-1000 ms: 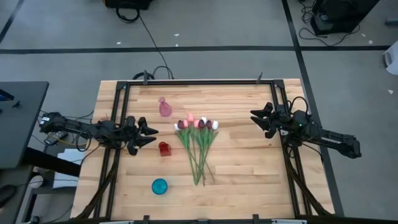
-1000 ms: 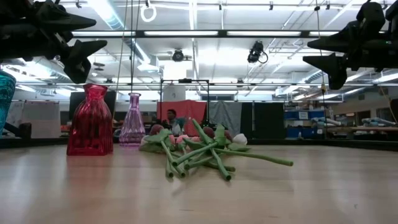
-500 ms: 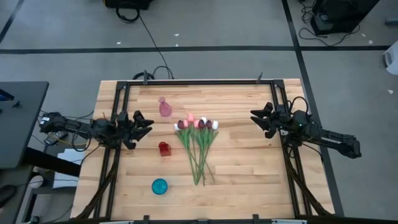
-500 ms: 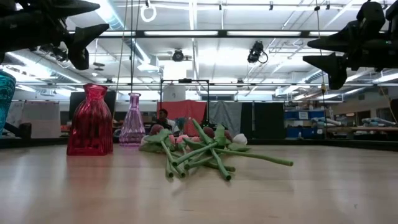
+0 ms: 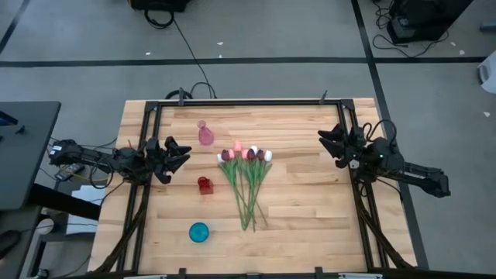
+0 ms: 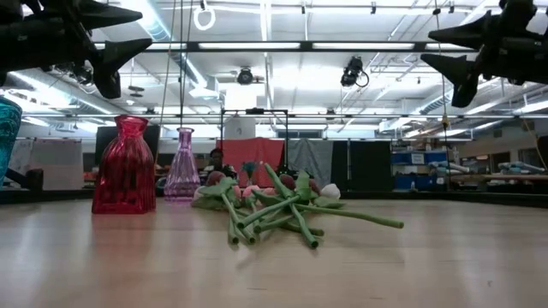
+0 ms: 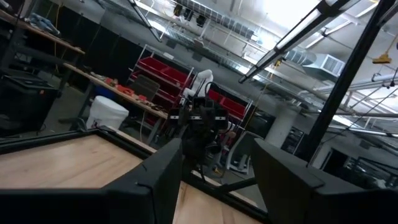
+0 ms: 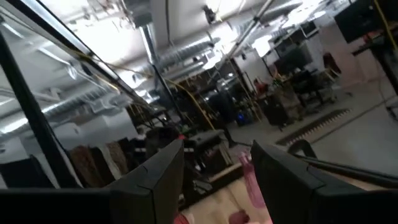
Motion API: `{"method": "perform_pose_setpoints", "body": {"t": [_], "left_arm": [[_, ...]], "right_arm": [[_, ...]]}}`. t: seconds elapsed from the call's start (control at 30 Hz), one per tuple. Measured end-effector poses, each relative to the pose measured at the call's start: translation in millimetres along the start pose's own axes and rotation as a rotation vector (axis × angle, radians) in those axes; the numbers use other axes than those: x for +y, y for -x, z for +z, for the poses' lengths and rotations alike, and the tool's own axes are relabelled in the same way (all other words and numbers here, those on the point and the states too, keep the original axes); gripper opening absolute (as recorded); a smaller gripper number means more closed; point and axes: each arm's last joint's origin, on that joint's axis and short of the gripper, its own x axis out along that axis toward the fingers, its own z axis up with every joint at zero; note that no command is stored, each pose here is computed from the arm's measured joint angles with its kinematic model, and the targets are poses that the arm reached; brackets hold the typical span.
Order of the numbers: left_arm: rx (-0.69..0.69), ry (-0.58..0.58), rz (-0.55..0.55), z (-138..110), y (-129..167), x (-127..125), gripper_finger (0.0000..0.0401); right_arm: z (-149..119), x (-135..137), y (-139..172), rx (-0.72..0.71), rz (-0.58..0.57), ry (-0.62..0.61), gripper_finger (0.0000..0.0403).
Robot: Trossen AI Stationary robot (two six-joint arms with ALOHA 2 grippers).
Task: Sort flowers into vase by color
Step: Put the left red flower into the pink vase
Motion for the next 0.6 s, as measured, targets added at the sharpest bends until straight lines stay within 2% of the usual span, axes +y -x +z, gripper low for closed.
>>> {"method": "perform_pose_setpoints", "body": {"t": [0.2,0.3,0.4,0.6], "left_arm": [[-0.021,-0.021,0.048,0.8,0.0,1.3,0.0197],[0.013,-0.078,0.005,-1.3,-1.0,0.1,0.0197],[0.096,-0.106,-0.042,-0.5,-7.0,-5.2,0.0197],[0.200,-0.223,0.004,-1.3,-24.0,-11.7,0.0197]], "right_arm": [[-1.6,2.9,-0.2,0.053,0.093,-0.049,0.0201],[-5.5,1.7,-2.7,0.100,0.089,-0.072,0.0198],[-11.7,0.6,-8.8,0.196,0.038,-0.109,0.0189],[-16.8,9.5,-33.8,0.428,-0.092,-0.108,0.0174]]}}
